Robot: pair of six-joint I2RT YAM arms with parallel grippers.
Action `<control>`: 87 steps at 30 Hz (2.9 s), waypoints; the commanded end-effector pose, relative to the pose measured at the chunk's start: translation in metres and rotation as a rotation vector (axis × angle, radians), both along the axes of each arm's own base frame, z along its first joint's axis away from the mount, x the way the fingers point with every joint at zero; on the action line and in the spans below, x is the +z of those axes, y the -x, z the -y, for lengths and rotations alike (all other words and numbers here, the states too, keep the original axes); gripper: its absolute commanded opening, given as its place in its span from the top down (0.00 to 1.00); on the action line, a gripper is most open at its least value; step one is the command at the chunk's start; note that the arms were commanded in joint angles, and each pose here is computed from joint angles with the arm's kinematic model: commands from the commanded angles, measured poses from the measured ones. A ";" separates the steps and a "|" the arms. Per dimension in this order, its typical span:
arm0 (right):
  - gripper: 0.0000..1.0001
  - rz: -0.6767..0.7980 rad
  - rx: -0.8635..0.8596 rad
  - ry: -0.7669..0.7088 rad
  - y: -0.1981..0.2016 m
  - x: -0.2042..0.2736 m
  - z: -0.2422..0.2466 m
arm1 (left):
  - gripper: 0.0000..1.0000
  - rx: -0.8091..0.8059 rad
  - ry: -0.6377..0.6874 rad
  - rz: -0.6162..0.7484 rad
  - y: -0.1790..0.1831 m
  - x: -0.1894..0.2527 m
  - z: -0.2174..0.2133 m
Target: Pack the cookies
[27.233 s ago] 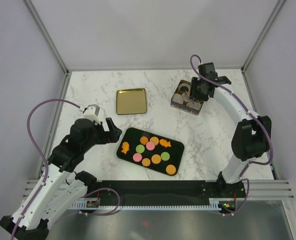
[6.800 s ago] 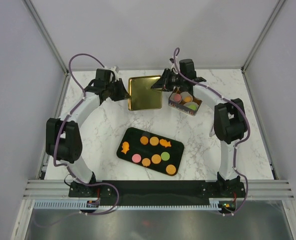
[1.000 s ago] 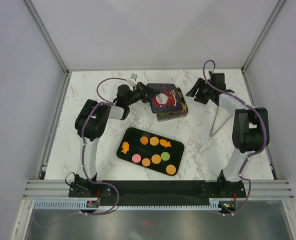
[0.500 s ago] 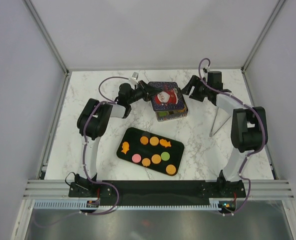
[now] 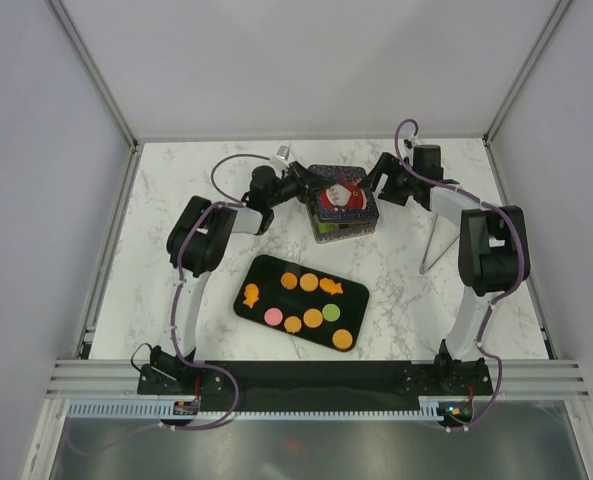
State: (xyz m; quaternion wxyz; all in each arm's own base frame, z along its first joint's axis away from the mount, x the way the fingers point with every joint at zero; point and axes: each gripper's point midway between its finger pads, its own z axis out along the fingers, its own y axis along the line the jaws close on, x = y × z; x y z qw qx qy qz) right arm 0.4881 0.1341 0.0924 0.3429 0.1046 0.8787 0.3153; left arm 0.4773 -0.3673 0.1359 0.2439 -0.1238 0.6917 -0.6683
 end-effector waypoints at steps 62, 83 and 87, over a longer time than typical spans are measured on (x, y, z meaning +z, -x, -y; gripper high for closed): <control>0.28 -0.028 0.077 -0.146 -0.014 -0.029 -0.012 | 0.54 0.067 -0.173 -0.034 -0.003 0.001 -0.031; 0.28 -0.032 0.090 -0.147 -0.013 -0.033 -0.016 | 0.53 0.073 -0.259 -0.048 0.001 -0.003 -0.044; 0.28 -0.034 0.089 -0.144 -0.012 -0.033 -0.017 | 0.53 0.074 -0.267 -0.051 0.003 -0.003 -0.049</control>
